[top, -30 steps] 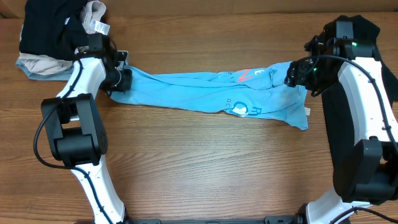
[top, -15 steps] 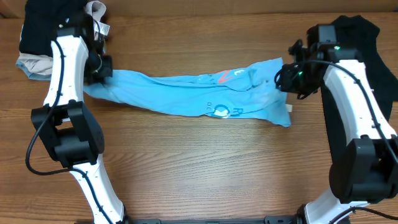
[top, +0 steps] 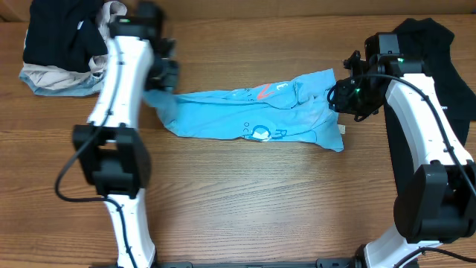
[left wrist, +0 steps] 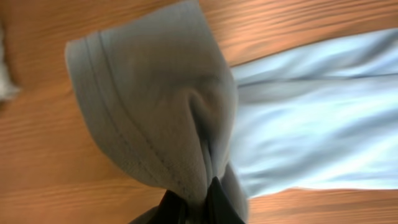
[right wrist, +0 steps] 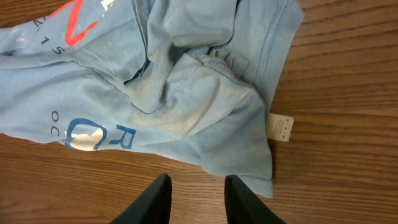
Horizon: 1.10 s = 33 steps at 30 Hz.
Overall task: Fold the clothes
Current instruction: 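Grasp the strip's left end with the left gripper and fold it rightward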
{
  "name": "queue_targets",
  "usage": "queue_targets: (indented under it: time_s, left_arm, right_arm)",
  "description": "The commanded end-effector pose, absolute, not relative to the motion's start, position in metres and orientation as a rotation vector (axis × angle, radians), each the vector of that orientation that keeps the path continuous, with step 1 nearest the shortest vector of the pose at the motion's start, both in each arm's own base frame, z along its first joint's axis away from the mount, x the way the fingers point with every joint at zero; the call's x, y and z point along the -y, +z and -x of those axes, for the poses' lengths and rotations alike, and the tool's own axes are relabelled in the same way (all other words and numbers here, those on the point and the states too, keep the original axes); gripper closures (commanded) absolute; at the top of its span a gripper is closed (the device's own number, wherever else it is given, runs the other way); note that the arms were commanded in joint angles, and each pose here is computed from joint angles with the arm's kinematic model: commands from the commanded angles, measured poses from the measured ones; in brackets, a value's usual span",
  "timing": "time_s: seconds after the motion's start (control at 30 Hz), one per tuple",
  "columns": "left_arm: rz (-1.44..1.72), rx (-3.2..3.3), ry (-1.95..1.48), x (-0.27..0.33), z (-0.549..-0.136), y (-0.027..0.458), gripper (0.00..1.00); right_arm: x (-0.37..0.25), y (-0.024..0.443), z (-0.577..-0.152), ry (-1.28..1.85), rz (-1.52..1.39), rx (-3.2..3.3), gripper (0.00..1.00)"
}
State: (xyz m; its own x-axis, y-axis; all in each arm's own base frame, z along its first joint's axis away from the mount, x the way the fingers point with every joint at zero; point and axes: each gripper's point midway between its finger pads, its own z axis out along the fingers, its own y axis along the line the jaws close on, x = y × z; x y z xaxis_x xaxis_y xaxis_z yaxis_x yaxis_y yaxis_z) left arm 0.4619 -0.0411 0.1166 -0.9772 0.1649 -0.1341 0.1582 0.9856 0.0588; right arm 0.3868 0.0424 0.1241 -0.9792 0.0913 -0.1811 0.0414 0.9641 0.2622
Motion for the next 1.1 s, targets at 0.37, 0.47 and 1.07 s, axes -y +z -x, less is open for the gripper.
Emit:
queue_targets:
  time_s: [0.37, 0.47, 1.07]
  left_arm:
    - [-0.571, -2.895, -0.052, 0.222, -0.442, 0.082, 0.96]
    - [-0.611, -2.888, -0.059, 0.24, -0.438, 0.073, 0.96]
    - [-0.576, -2.85, -0.111, 0.25, -0.441, 0.118, 0.0]
  right_arm:
    - [-0.041, 0.128, -0.388, 0.39, -0.107, -2.903, 0.68]
    - [-0.041, 0.128, -0.389, 0.39, -0.107, -2.903, 0.67]
    - [-0.041, 0.129, -0.395, 0.388, -0.101, -2.877, 0.67]
